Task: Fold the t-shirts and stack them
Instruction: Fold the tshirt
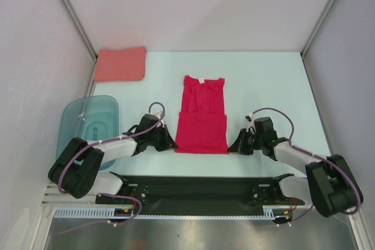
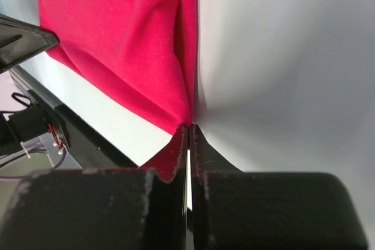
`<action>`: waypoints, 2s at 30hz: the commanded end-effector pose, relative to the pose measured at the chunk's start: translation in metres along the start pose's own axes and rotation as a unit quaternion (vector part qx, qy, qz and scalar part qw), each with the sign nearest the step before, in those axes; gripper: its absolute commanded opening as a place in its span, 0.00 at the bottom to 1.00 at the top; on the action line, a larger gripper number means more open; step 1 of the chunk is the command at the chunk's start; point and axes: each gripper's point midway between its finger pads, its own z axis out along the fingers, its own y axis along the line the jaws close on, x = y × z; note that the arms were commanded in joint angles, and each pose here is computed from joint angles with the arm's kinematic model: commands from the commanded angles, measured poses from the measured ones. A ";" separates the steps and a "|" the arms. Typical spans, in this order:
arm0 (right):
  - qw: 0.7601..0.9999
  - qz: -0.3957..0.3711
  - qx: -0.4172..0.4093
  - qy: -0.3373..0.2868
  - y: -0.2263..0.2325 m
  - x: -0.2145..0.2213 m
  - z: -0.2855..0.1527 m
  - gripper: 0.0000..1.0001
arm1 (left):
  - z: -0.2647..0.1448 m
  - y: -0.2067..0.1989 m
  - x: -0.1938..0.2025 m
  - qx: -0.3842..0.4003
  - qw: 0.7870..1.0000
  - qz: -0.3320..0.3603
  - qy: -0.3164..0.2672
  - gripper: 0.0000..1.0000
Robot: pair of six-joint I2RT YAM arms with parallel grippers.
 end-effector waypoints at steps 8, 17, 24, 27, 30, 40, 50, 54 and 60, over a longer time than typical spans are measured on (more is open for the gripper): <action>0.999 0.028 0.019 -0.008 -0.015 0.025 -0.011 0.00 | -0.022 0.035 0.038 -0.051 0.998 -0.016 0.017 0.37; 0.998 0.053 0.019 -0.030 -0.018 0.033 -0.017 0.34 | -0.023 0.027 0.056 -0.021 0.999 -0.021 0.028 0.53; 0.997 0.062 0.031 -0.026 -0.020 0.037 -0.018 0.41 | -0.012 0.020 0.074 -0.023 0.998 -0.023 0.045 0.54; 0.997 0.061 0.034 -0.024 -0.022 0.040 -0.016 0.41 | -0.006 0.022 0.079 -0.035 0.998 -0.029 0.051 0.54; 0.997 0.060 0.036 -0.021 -0.023 0.042 -0.014 0.41 | -0.001 0.024 0.086 -0.048 0.996 -0.031 0.064 0.52; 0.997 0.057 0.043 -0.017 -0.026 0.046 -0.011 0.38 | 0.002 0.034 0.101 -0.068 0.994 -0.032 0.083 0.38; 0.995 0.068 0.065 -0.021 -0.028 0.052 -0.020 0.00 | -0.002 0.053 0.113 -0.107 0.987 -0.009 0.115 0.00; 0.995 0.071 0.075 -0.015 -0.027 0.061 -0.026 0.00 | -0.009 0.051 0.118 -0.091 0.989 -0.005 0.118 0.00; 0.995 0.067 0.064 -0.022 -0.019 0.068 -0.038 0.00 | -0.027 0.048 0.122 -0.077 0.991 -0.004 0.113 0.00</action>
